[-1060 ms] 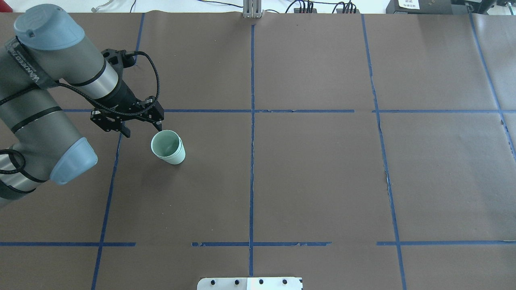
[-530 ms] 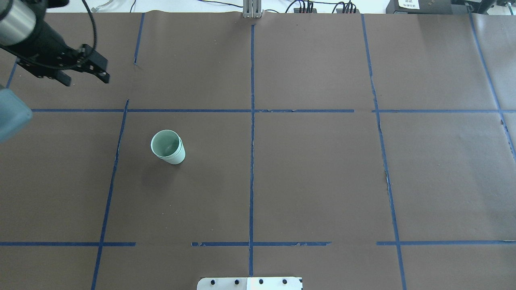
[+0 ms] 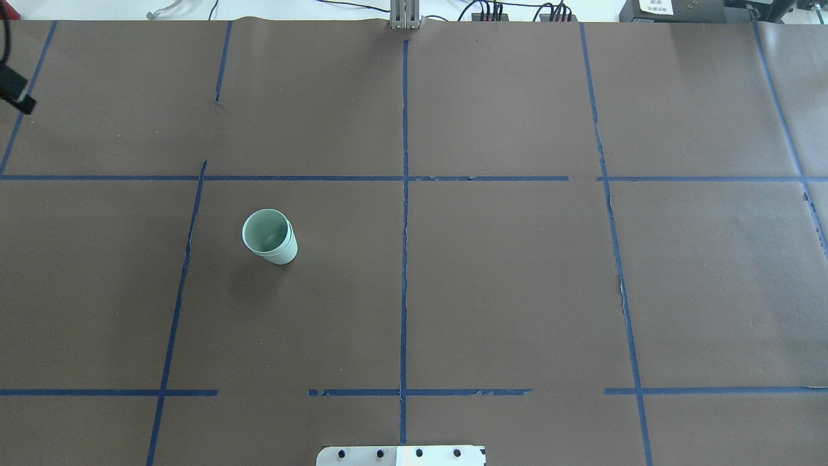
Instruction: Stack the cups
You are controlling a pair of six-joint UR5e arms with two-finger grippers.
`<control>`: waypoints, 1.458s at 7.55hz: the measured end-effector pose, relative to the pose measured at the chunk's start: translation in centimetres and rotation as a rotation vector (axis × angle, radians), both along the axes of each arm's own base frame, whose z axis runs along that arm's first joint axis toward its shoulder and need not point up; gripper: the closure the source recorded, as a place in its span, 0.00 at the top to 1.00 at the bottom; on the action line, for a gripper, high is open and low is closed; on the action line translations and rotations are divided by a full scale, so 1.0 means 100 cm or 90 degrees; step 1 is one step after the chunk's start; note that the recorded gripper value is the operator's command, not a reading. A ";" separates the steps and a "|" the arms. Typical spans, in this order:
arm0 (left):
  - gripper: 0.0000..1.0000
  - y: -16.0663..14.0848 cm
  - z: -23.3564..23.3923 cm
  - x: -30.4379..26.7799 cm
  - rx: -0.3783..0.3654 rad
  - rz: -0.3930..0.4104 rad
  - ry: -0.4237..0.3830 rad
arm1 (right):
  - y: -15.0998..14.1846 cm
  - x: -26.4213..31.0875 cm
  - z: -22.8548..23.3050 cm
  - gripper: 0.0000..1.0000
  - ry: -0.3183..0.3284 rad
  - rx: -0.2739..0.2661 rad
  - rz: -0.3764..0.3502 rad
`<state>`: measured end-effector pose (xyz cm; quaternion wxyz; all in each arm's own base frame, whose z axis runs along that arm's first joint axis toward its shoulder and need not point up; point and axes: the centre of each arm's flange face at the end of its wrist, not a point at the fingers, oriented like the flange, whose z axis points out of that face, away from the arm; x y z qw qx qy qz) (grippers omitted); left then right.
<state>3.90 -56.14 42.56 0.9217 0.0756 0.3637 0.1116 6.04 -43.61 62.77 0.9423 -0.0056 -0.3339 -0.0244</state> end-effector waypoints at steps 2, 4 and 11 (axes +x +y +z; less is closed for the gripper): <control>1.00 0.003 0.104 -0.063 0.006 0.030 -0.015 | 0.000 0.000 0.000 1.00 0.000 -0.001 0.000; 1.00 0.024 0.187 -0.091 -0.003 0.016 -0.013 | 0.000 0.000 0.000 1.00 0.000 0.000 0.000; 1.00 0.051 0.237 -0.101 -0.096 -0.044 -0.009 | 0.000 0.000 0.000 1.00 0.000 0.000 0.000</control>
